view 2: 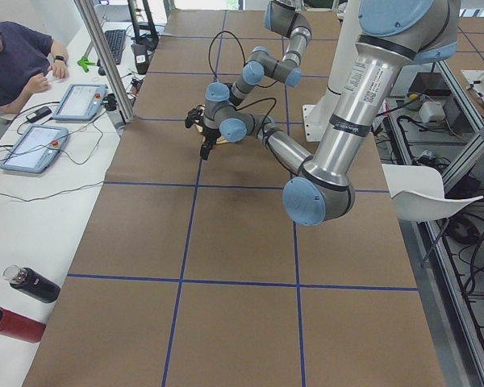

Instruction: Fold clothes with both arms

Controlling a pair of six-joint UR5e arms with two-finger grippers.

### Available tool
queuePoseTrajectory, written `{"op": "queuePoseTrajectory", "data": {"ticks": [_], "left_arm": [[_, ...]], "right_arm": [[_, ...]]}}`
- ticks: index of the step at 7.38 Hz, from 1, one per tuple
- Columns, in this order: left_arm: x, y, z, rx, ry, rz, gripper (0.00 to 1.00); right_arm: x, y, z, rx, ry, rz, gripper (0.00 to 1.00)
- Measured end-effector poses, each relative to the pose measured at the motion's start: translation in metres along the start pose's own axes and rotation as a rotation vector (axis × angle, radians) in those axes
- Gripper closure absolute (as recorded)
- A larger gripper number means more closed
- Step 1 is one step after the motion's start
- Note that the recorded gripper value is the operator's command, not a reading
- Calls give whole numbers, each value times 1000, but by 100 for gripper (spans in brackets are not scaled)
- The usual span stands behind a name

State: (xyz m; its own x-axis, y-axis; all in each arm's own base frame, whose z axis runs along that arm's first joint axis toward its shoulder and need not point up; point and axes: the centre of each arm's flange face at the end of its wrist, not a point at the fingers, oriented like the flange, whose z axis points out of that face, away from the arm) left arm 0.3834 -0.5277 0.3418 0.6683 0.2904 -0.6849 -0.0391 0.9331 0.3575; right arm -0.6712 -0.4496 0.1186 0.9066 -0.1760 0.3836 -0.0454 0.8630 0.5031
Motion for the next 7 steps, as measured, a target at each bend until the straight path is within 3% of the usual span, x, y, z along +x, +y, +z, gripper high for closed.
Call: {"op": "queuePoseTrajectory", "data": {"ticks": [4, 5, 6, 7], "left_arm": [[0, 0, 0, 0, 0, -1, 0], [0, 0, 0, 0, 0, -2, 0], [0, 0, 0, 0, 0, -2, 0], [0, 0, 0, 0, 0, -3, 0]], "right_arm": [[8, 11, 16, -24, 16, -76, 47], [11, 15, 21, -34, 20, -103, 65], [12, 17, 24, -40, 21, -125, 92], [13, 18, 26, -43, 23, -143, 100]]}}
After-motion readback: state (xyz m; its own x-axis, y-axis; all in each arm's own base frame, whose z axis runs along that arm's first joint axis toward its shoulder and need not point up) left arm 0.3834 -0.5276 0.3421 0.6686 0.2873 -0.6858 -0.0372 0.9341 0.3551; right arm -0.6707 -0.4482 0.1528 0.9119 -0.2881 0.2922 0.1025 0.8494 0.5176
